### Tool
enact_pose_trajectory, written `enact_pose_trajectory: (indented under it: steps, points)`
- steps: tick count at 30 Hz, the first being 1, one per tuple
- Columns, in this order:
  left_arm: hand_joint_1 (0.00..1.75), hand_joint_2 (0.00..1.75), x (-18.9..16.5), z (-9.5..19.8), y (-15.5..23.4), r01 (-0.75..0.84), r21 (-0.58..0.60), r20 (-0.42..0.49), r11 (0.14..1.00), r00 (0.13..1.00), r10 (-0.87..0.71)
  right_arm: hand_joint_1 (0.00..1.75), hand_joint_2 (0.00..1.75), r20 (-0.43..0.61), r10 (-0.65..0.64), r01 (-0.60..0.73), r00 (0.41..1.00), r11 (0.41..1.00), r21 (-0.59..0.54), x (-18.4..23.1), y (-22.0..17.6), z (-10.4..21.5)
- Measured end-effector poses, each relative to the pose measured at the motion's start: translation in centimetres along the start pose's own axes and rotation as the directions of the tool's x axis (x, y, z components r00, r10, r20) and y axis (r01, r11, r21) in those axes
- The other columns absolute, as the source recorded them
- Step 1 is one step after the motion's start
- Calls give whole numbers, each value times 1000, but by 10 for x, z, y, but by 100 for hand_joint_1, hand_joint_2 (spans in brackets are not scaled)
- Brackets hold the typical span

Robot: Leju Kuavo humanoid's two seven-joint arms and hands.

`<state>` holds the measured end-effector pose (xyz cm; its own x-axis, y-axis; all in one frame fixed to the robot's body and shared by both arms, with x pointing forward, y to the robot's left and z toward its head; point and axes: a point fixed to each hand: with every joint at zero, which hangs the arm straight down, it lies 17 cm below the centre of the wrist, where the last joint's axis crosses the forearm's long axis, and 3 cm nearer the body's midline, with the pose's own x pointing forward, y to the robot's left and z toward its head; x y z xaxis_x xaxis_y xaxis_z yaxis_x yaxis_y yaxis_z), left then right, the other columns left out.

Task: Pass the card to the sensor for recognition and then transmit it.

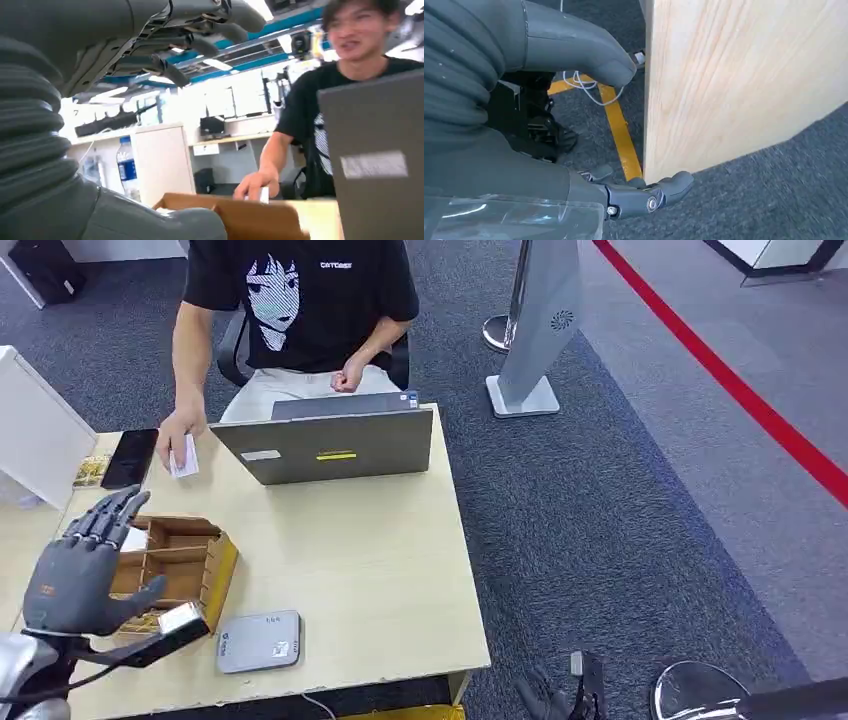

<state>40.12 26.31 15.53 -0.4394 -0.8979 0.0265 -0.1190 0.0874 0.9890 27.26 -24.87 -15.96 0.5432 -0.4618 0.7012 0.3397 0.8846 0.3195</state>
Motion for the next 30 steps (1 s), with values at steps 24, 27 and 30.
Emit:
enact_pose_trajectory:
  steps: [24,27,30]
  points:
    - [0,175,-21,88,-65,178,-198,-77,964,977,-196,0,175,17,23,-23,1000,1000,-6,11,-8,1]
    - [0,175,-36,97,-70,171,-213,-115,962,973,-199,0,175,17,23,-23,1000,1000,-5,11,-8,1]
    - [0,175,-53,107,-75,160,-229,-160,960,967,-199,0,175,17,20,-20,1000,1000,-5,11,-8,1]
